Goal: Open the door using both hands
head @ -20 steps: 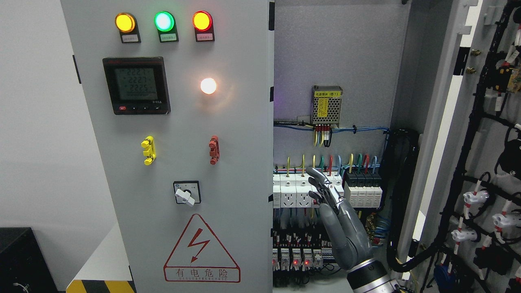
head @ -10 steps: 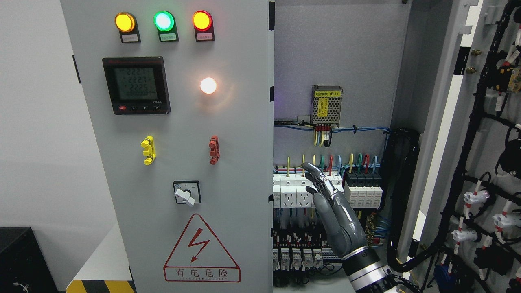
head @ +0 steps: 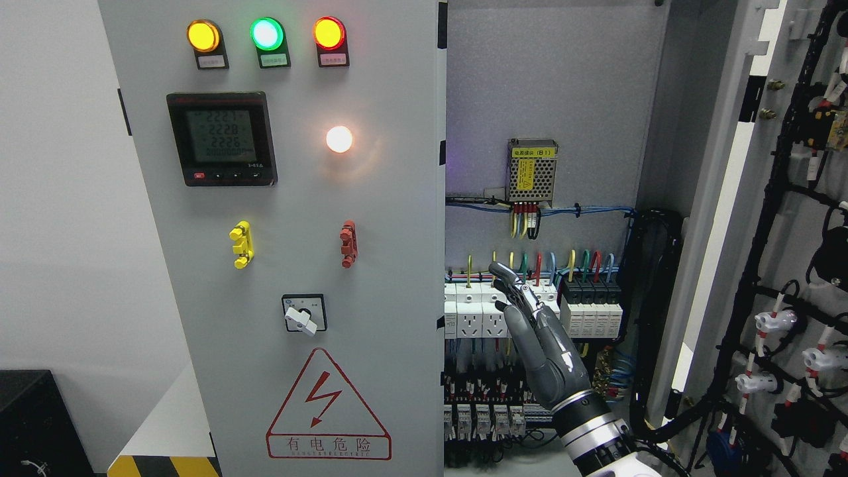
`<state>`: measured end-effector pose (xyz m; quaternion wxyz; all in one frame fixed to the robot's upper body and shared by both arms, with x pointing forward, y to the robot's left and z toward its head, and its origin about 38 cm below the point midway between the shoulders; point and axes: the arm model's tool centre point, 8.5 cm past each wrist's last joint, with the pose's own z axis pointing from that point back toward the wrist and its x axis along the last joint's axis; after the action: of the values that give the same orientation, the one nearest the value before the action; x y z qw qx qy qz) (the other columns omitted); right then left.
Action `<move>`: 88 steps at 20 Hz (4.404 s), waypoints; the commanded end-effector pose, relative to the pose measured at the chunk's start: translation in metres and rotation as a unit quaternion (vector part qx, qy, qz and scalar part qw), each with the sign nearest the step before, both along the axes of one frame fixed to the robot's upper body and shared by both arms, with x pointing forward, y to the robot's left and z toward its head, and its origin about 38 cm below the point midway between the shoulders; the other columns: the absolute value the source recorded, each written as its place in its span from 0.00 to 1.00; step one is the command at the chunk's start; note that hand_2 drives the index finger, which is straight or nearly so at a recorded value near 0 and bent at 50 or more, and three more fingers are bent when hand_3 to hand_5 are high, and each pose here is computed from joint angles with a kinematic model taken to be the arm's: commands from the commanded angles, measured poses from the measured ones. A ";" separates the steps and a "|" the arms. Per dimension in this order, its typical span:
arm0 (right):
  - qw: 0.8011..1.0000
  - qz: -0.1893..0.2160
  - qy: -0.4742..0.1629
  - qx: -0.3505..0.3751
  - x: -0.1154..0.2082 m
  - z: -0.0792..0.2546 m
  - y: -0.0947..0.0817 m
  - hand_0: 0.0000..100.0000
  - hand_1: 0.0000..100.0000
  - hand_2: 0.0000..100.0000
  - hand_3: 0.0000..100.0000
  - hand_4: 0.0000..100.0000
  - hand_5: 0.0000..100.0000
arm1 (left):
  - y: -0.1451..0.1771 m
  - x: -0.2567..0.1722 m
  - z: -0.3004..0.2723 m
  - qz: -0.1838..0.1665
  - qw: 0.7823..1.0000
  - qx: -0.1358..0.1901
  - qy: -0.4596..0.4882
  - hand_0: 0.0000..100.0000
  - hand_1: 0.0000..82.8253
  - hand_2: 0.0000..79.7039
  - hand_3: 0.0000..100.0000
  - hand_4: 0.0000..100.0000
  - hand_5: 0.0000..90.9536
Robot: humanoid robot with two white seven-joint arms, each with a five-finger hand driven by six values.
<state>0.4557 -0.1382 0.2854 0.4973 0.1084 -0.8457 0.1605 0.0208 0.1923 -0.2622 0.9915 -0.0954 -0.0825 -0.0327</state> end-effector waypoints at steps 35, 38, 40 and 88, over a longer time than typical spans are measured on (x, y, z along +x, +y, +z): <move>0.998 0.040 0.028 0.035 0.026 0.020 0.027 0.07 0.14 0.00 0.00 0.00 0.00 | 0.021 -0.005 0.000 0.035 0.999 0.017 0.008 0.12 0.67 0.00 0.00 0.00 0.00; 0.998 0.039 0.033 0.034 0.028 0.018 0.027 0.07 0.14 0.00 0.00 0.00 0.00 | 0.015 -0.004 0.000 0.035 0.999 0.012 0.006 0.12 0.67 0.00 0.00 0.00 0.00; 0.998 0.041 0.030 0.033 0.029 0.022 0.027 0.07 0.14 0.00 0.00 0.00 0.00 | 0.004 -0.004 0.000 0.035 0.999 0.003 0.007 0.12 0.67 0.00 0.00 0.00 0.00; 0.983 0.137 0.095 0.074 0.039 0.028 0.018 0.07 0.14 0.00 0.00 0.00 0.00 | 0.001 -0.004 0.000 0.035 0.999 0.000 0.006 0.12 0.67 0.00 0.00 0.00 0.00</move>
<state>0.4937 -0.1128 0.3161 0.5351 0.2773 -0.7858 0.1392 0.0155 0.1916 -0.2620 0.9927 -0.0954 -0.0740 0.0027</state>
